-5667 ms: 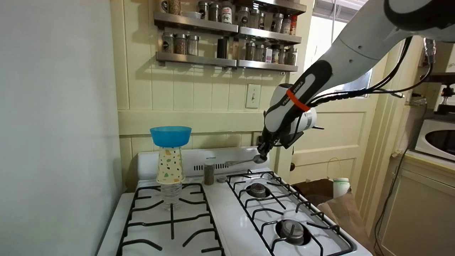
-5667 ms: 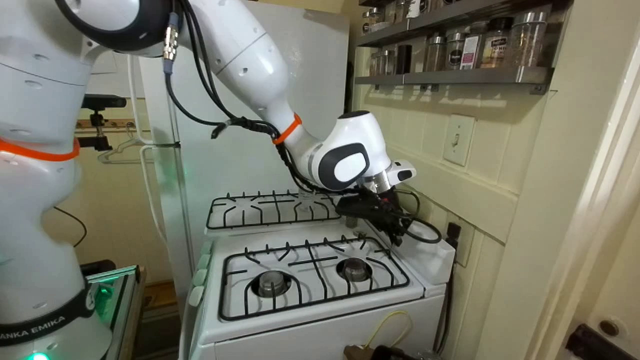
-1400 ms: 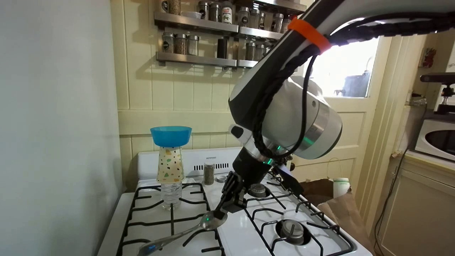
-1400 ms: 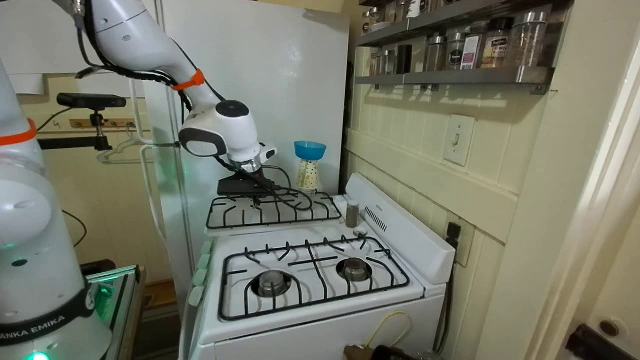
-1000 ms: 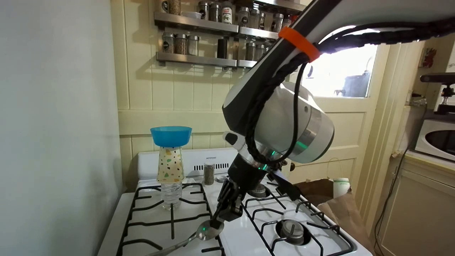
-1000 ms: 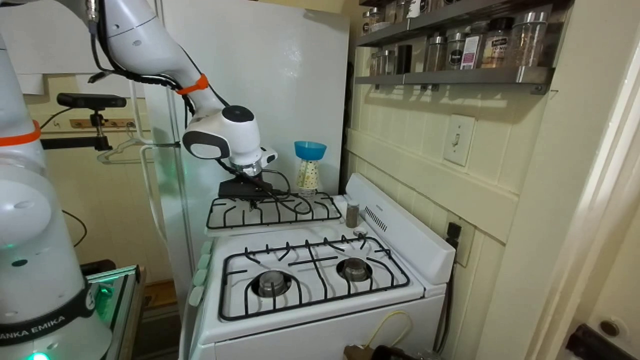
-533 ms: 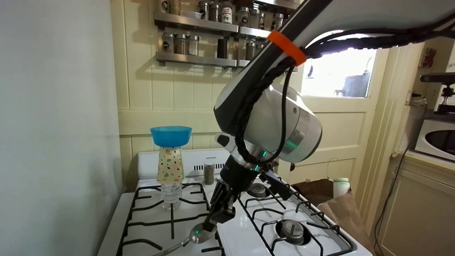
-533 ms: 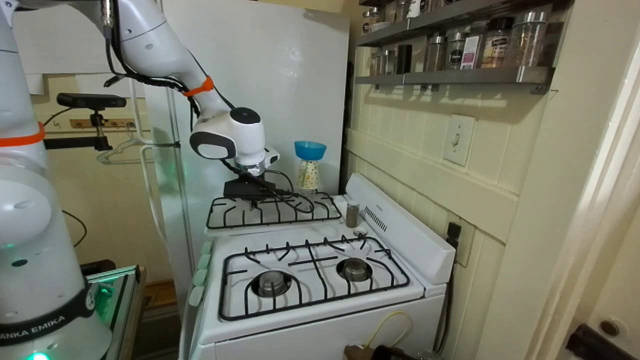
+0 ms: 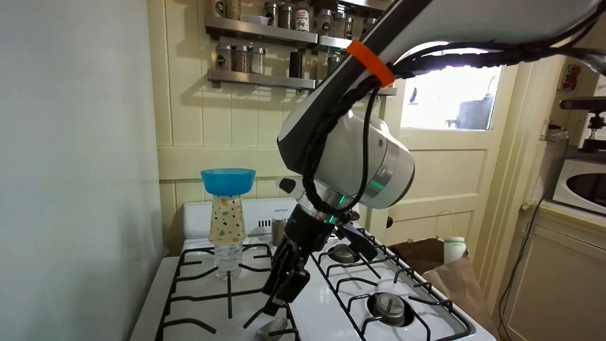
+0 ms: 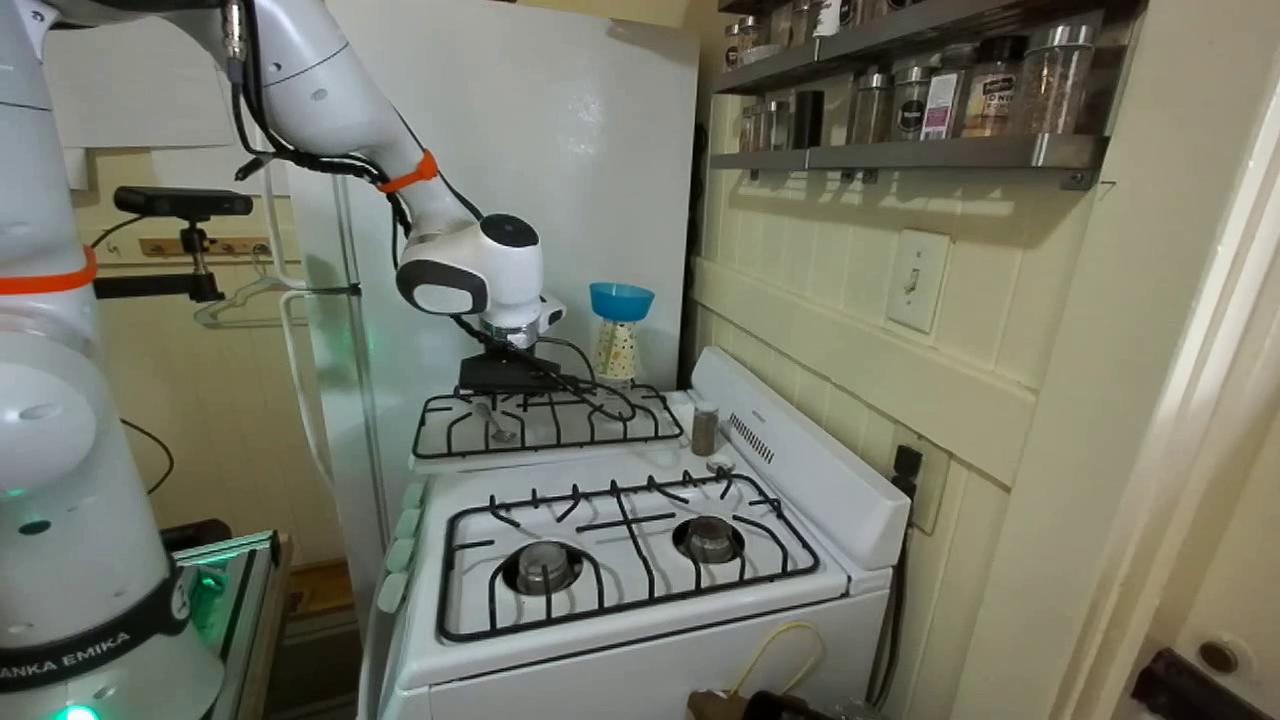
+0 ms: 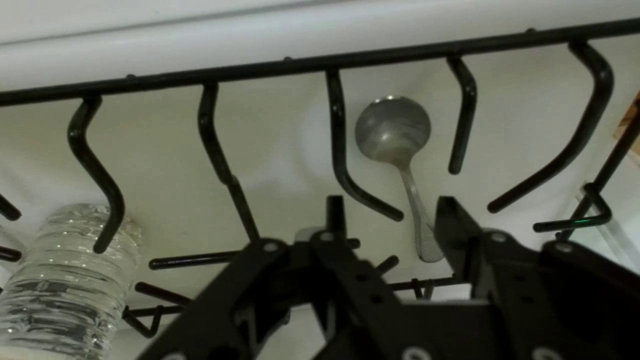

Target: Move the spoon to the bottom left corner of the stove

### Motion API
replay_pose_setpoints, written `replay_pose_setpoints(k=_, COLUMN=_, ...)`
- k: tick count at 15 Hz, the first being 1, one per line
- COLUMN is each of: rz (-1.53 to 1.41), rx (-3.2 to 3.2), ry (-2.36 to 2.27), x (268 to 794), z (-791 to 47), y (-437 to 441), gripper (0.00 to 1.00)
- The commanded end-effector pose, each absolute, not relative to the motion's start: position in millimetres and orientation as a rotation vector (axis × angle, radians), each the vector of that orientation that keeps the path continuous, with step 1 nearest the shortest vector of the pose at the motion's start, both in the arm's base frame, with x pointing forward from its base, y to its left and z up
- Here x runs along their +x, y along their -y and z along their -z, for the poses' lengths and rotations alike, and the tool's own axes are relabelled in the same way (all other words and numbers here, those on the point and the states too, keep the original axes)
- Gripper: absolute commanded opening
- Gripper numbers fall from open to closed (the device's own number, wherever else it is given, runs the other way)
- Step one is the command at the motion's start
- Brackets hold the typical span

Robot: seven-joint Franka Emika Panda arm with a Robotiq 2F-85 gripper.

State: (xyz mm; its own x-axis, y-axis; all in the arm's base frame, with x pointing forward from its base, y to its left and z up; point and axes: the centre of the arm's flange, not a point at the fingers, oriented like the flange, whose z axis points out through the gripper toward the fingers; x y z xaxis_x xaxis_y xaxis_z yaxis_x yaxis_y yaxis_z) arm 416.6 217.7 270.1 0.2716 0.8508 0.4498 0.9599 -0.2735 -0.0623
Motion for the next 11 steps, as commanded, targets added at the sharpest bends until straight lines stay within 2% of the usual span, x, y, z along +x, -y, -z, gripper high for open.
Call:
replay_pose_setpoints(k=1, rz=0.465, rx=-2.251, ry=1.652, x=412.2, z=-280.8, y=-211.7, gripper=0.82)
replay_pose_setpoints(k=3, rz=0.453, rx=-2.280, ry=1.647, x=402.8, z=-289.8, y=-201.5, gripper=0.97)
replay_pose_setpoints(k=4, rz=0.441, rx=-2.295, ry=1.643, x=397.9, z=-293.8, y=-196.8, gripper=1.00)
replay_pose_setpoints(k=9, rz=0.429, rx=-2.495, ry=1.596, x=364.1, z=-328.2, y=-168.7, gripper=1.00)
replay_pose_setpoints(k=10, rz=0.410, rx=-2.424, ry=1.587, x=389.8, z=-296.3, y=-180.1, gripper=1.00)
replay_pose_setpoints(k=11, rz=0.420, rx=-2.447, ry=1.588, x=384.5, z=-303.7, y=-176.4, gripper=1.00)
